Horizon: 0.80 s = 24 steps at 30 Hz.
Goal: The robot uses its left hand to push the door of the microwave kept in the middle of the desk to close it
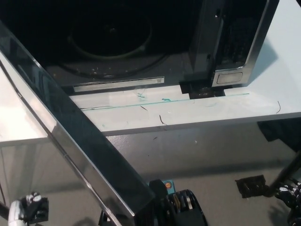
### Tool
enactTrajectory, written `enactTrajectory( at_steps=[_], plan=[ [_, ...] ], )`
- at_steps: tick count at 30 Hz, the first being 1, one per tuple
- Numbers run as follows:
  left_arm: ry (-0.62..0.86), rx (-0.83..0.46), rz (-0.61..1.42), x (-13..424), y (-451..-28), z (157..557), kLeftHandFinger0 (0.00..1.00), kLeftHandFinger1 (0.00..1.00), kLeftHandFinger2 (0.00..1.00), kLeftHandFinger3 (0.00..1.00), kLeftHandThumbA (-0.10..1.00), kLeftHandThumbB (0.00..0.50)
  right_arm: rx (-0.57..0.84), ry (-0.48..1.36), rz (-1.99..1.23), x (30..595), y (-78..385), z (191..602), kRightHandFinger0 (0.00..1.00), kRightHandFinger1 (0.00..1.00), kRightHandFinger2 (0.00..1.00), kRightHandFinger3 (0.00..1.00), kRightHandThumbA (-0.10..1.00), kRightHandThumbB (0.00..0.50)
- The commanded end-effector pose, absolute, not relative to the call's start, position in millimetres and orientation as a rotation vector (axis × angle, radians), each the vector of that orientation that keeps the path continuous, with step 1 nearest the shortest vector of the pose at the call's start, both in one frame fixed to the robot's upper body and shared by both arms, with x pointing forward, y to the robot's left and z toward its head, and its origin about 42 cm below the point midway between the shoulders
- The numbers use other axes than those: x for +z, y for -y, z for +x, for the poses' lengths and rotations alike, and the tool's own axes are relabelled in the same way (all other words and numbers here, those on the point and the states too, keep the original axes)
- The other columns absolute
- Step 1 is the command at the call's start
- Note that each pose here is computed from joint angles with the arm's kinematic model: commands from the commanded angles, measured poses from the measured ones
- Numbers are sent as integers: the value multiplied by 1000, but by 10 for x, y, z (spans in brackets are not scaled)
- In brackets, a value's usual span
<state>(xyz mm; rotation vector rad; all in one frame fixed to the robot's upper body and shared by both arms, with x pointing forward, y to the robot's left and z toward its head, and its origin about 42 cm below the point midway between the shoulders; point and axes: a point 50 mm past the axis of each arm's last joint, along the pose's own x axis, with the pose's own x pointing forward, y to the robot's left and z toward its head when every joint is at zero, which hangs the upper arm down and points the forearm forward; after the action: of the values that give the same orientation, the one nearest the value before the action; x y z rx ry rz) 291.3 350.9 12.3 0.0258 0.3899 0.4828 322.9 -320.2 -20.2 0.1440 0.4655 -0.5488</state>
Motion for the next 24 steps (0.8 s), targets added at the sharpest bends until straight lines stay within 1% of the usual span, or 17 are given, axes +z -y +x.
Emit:
enactTrajectory(
  at_steps=[1,3,5,6,7,8,10,11,13,14,15,17,20,21,22,23,24],
  plan=[
    [-246,507,87,723,-3410,2674,270,292,391,526,-100,8,-579,-363,168,32,3329,3404,463,461,536,732,-42,1],
    [-159,462,146,853,-3414,2532,281,297,390,529,-100,0,-584,-362,170,39,3337,3399,463,460,538,738,-39,0],
    [-132,437,210,1061,-3404,2317,275,288,366,524,-89,9,-601,-369,155,35,3358,3371,516,510,571,743,-49,6],
    [-63,410,285,1115,-3416,2249,268,290,367,523,-94,5,-599,-373,151,13,3378,3353,541,538,606,765,-57,1],
    [40,373,318,1246,-3403,2157,223,250,334,459,-37,8,-594,-373,132,-6,3376,3348,534,533,614,809,-97,0],
    [39,373,318,1250,-3401,2154,219,246,330,451,-27,4,-594,-373,132,-6,3376,3348,533,533,614,812,-100,0],
    [121,348,329,1372,-3327,2076,231,266,357,435,7,7,-572,-386,121,-34,3372,3349,651,649,731,869,-96,0],
    [170,333,337,1428,-3287,2060,203,236,326,412,53,19,-569,-389,122,-31,3358,3360,652,651,733,869,-93,0],
    [349,255,442,1641,-3140,2010,107,136,234,368,4,58,-564,-380,104,-23,3351,3358,695,660,740,862,-51,0],
    [361,239,463,1735,-3074,1964,71,90,181,346,-25,86,-568,-383,108,-27,3344,3349,632,598,681,853,-57,0],
    [360,239,463,1734,-3073,1963,65,84,174,341,-29,88,-568,-384,107,-28,3345,3349,626,594,678,851,-59,0],
    [457,200,508,1969,-2903,1905,3,32,102,276,-99,141,-575,-386,110,-30,3365,3345,589,566,640,809,-62,0],
    [521,154,524,2138,-2797,1885,0,18,95,243,-100,133,-583,-390,130,-38,3364,3324,577,549,620,798,-80,0],
    [553,130,527,2232,-2754,1901,0,32,106,236,-88,128,-588,-398,118,-47,3364,3324,640,607,661,808,-86,0],
    [613,110,553,2322,-2722,1942,70,93,203,324,83,103,-592,-401,134,-59,3367,3314,593,575,633,797,-82,0],
    [690,82,546,2399,-2693,1997,4,23,145,279,-88,108,-584,-397,128,-67,3372,3296,594,581,642,807,-79,0],
    [728,71,538,2470,-2658,2043,0,9,126,270,-82,115,-580,-401,130,-75,3376,3278,615,596,655,812,-75,0]
  ],
)
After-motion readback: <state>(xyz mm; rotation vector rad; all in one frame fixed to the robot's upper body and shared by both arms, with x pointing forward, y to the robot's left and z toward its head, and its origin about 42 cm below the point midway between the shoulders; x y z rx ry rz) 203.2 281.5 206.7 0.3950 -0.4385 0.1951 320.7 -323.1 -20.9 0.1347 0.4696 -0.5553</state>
